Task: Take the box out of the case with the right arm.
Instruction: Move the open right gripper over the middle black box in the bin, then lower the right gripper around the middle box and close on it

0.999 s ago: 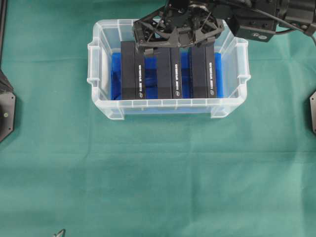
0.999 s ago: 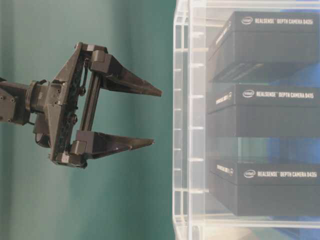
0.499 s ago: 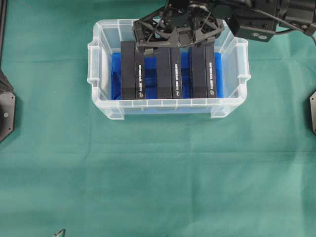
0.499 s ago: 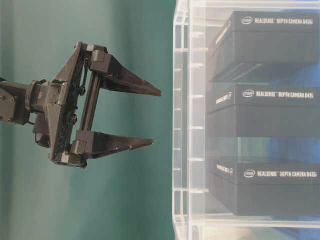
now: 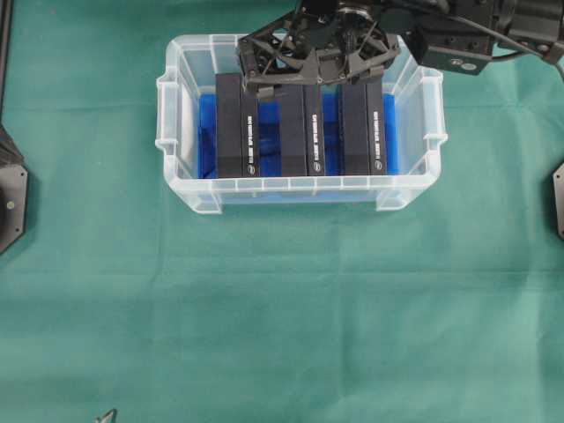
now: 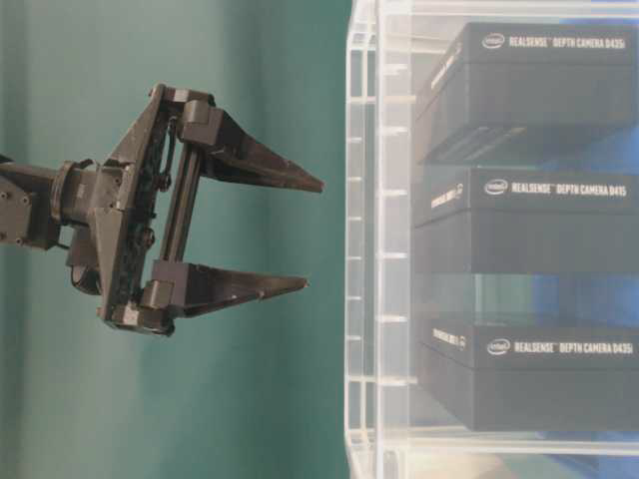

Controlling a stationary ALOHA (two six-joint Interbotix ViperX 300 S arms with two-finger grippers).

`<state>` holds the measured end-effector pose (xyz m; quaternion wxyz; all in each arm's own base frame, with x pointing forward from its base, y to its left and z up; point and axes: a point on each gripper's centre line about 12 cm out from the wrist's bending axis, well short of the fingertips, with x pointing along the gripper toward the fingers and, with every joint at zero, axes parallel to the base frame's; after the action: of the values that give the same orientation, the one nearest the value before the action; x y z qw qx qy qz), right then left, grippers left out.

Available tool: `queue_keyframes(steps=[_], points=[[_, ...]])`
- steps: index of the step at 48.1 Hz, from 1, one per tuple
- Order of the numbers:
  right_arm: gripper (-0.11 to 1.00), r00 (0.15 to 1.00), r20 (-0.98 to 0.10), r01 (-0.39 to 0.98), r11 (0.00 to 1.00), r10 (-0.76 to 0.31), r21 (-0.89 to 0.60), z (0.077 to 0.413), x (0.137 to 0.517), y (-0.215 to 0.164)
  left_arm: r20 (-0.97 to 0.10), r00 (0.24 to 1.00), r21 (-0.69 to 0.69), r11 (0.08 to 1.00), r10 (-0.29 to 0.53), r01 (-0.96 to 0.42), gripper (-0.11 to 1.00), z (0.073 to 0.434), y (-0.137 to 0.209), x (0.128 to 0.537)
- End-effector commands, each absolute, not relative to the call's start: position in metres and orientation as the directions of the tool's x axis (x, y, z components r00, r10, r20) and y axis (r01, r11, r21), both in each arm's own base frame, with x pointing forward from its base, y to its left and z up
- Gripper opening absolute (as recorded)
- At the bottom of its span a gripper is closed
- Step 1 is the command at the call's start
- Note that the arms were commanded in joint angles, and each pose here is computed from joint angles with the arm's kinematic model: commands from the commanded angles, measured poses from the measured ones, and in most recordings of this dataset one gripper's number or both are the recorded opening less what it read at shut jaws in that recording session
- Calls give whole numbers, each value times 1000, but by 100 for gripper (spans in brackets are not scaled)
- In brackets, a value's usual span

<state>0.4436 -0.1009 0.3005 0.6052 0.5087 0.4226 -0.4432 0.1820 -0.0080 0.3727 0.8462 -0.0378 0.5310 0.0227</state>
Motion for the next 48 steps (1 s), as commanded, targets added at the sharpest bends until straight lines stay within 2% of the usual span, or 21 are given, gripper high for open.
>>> queue_keyframes(steps=[1, 11, 35, 48], points=[[92, 290, -950, 955, 96, -114, 280, 316, 444, -100, -888, 460, -40, 996, -2, -74, 0, 381, -8, 183], [92, 282, -953, 957, 99, -111, 272, 310, 447, -100, -888, 460, -40, 996, -2, -74, 0, 381, -8, 183], [92, 201, -975, 977, 97, -94, 192, 273, 452, -101, -889, 459, -40, 996, -2, -74, 0, 381, -8, 183], [92, 218, -971, 974, 89, -100, 209, 258, 454, -105, -889, 457, -40, 996, -1, -75, 0, 381, -8, 184]])
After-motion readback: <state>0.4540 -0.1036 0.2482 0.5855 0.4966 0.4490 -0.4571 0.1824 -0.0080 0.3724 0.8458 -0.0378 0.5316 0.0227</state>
